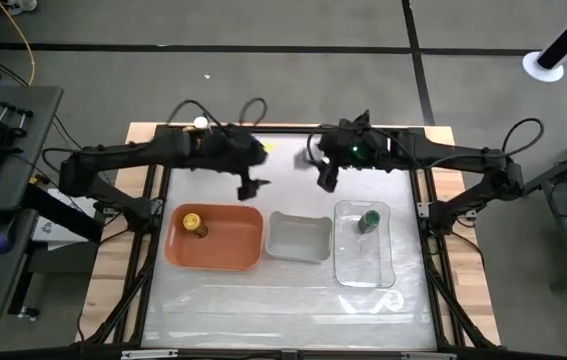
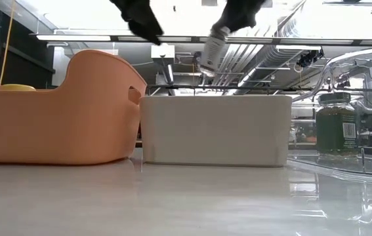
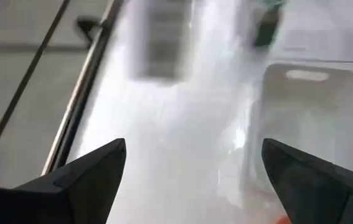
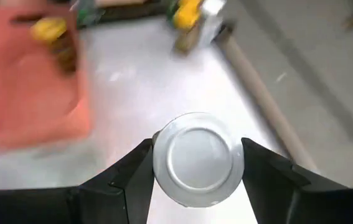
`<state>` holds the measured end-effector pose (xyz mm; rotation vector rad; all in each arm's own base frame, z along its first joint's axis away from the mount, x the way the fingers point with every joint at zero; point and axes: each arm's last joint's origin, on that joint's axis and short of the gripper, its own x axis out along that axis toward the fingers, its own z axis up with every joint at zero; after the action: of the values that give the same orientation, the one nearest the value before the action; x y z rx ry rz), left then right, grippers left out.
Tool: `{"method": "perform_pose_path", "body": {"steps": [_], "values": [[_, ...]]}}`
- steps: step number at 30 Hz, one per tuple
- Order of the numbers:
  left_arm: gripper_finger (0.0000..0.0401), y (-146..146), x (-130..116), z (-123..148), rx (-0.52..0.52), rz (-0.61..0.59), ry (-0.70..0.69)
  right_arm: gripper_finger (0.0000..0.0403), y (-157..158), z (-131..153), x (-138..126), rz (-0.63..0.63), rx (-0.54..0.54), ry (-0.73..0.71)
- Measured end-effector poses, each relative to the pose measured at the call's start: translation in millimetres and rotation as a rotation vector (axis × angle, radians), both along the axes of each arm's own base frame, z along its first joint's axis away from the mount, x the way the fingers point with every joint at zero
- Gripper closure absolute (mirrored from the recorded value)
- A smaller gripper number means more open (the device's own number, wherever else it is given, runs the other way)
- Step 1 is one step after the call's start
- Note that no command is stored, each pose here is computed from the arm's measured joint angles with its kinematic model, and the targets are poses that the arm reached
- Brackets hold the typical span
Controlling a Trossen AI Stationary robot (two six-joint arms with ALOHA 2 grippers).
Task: Sort spices by type
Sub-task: Put the bottom white seasoning bottle into the gray bin
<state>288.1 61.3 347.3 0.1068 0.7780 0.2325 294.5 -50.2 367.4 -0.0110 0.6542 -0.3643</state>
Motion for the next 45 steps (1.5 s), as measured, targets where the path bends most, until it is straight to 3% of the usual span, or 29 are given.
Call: {"method": "perform_pose_path", "body": {"steps": [4,9,14,18,24,31,40,42,45], "values": [[0.0042,9.8,-29.7,16.8,-0.027,0.104,-0.059,0.0204,13.1,-16.7,-4.4,0.067,0.173,0.09],[0.0042,10.6,-73.3,31.8,-0.03,0.198,-0.349,0.0204,45.8,-56.8,-5.3,0.08,0.295,0.185],[0.0042,1.7,-110.8,25.5,-0.085,0.282,-0.603,0.0204,75.3,-78.6,-3.6,0.033,0.36,0.148],[0.0041,-2.4,-127.6,12.9,-0.113,0.352,-0.668,0.0204,90.7,-89.5,-2.1,-0.024,0.353,0.184],[0.0041,-3.6,-133.5,6.4,-0.111,0.379,-0.679,0.0204,96.6,-114.0,7.5,-0.1,0.352,0.271],[0.0041,-3.2,-132.3,8.2,-0.1,0.371,-0.7,0.0204,101.6,-137.1,19.5,-0.094,0.315,0.362],[0.0041,-3.2,-132.2,8.9,-0.077,0.359,-0.698,0.0204,101.9,-142.8,23.7,-0.098,0.299,0.371],[0.0041,-3.1,-132.2,8.9,-0.076,0.359,-0.697,0.0185,102.0,-143.1,23.6,-0.096,0.302,0.375],[0.0041,-3.2,-132.2,8.9,-0.075,0.358,-0.697,0.012,102.8,-146.8,22.2,-0.089,0.314,0.406]]}}
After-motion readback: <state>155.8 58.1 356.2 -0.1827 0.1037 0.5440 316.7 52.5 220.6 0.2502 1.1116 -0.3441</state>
